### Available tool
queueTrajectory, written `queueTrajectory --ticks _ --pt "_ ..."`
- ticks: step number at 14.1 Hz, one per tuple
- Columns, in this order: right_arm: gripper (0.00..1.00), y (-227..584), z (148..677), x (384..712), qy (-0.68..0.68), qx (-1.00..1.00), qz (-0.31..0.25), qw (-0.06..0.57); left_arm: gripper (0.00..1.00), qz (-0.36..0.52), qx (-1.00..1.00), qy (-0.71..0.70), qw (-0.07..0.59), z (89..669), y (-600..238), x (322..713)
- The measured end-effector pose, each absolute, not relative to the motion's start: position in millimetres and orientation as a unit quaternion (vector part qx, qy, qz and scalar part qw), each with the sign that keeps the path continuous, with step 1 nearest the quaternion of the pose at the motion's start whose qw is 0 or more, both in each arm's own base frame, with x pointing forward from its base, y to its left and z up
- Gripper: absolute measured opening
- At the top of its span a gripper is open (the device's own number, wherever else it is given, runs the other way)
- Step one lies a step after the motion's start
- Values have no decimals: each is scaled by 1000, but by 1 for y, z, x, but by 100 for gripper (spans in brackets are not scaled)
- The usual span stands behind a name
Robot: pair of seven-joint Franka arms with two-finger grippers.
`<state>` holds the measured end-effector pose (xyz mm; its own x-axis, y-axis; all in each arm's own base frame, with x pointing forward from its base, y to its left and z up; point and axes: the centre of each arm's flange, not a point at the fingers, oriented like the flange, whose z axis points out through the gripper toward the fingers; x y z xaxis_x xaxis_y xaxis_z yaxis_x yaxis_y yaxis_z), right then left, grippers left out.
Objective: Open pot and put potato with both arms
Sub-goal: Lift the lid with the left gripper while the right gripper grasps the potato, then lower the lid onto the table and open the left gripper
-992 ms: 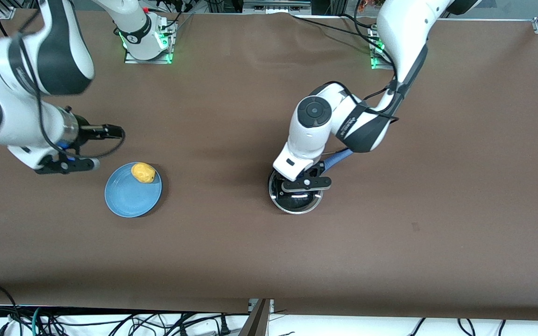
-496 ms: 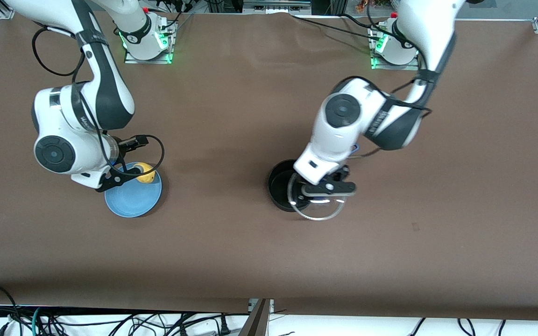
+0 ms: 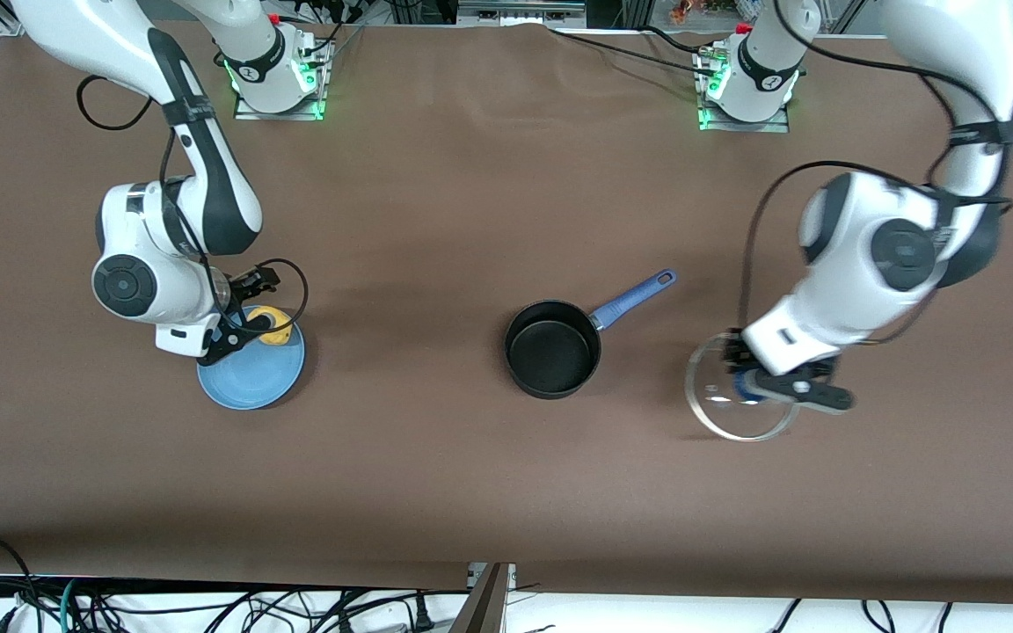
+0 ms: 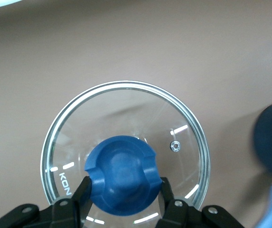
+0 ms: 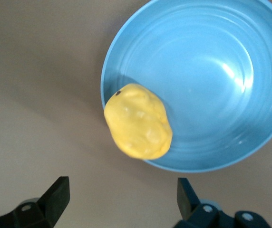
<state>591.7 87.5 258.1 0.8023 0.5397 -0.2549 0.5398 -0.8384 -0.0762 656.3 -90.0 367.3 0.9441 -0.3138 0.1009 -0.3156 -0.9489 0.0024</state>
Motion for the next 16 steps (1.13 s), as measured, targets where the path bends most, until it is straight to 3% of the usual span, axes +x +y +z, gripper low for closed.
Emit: queueTrajectory --ticks 5,9,11,12,14,15,16 --pt "99 84 216 581 285 952 -108 4 60 43 972 -227 42 324 63 623" --pt "94 82 210 584 283 954 -98 5 60 38 971 -236 32 272 126 580" --pt "80 80 210 585 271 958 -94 -4 60 44 972 -228 33 242 138 555" --pt "80 79 211 586 263 960 -92 -11 60 45 972 -226 34 229 140 544" --pt "67 80 212 587 253 963 -88 -22 60 37 974 -221 39 212 140 532" --pt "67 80 212 588 251 964 -87 -24 60 37 974 -220 39 210 140 531" --pt "60 80 213 589 250 964 -85 -25 67 35 974 -219 41 208 140 530"
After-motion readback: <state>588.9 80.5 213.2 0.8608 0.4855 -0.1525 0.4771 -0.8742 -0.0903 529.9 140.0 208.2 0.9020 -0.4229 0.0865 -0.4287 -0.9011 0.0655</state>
